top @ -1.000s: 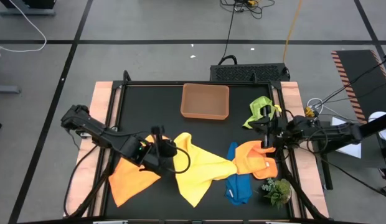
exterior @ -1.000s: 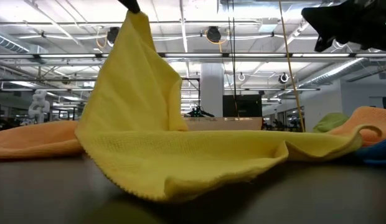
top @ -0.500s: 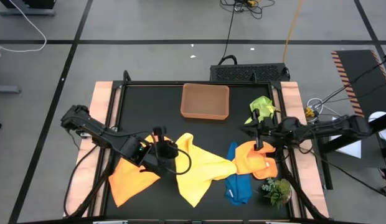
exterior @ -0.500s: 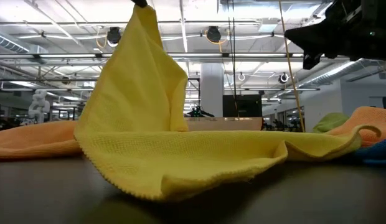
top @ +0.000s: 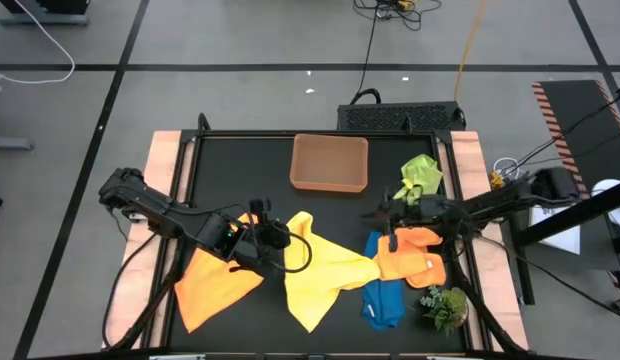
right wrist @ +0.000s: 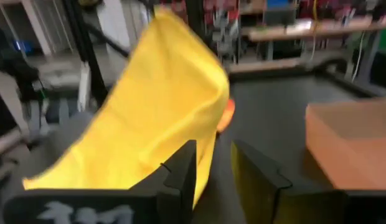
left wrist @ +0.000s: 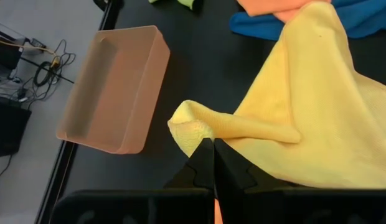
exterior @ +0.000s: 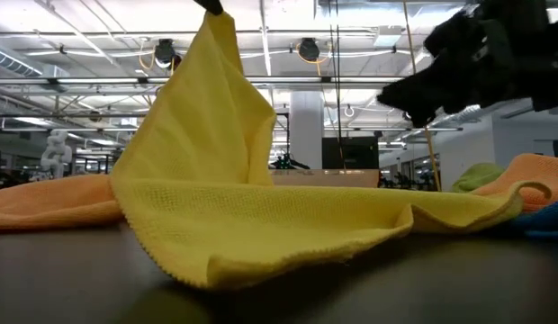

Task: Fold microfiber towels
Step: Fold the yellow towel

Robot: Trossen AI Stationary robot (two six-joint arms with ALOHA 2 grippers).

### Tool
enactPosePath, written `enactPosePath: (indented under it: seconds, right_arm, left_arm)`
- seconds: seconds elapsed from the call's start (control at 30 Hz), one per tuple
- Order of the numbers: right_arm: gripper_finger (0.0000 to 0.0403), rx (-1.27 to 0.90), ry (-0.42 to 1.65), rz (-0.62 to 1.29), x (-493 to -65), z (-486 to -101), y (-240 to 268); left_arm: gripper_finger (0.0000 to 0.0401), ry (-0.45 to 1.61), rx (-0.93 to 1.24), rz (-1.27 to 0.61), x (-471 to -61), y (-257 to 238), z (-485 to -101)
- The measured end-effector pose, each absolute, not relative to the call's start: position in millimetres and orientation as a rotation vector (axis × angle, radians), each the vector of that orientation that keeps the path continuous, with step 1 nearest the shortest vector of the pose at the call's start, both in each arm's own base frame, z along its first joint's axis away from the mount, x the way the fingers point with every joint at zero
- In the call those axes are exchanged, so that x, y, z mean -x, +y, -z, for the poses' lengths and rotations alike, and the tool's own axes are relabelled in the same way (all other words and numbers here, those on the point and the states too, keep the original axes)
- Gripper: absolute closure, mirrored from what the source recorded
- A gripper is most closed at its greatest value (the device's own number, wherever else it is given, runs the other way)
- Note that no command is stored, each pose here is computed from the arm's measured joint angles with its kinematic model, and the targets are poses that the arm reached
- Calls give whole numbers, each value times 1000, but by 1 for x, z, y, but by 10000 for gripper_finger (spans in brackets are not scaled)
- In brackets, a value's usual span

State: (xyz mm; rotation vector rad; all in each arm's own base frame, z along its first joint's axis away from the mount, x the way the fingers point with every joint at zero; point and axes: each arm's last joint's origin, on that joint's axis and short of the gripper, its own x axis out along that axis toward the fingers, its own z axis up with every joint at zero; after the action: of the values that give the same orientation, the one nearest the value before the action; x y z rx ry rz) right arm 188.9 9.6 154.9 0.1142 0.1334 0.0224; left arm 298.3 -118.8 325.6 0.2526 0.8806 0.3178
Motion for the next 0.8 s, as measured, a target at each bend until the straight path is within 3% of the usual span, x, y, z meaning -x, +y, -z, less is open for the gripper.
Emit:
enactPosePath:
  seconds: [0.27, 0.8]
  right_arm:
    - [287, -105, 285, -44, -240, -137, 18]
    - [287, -31, 350, -230, -314, -93, 46]
  left_arm:
    - [400, 887, -244, -304, -298, -119, -325]
    - [400, 891, -239, -298, -298, -119, -325]
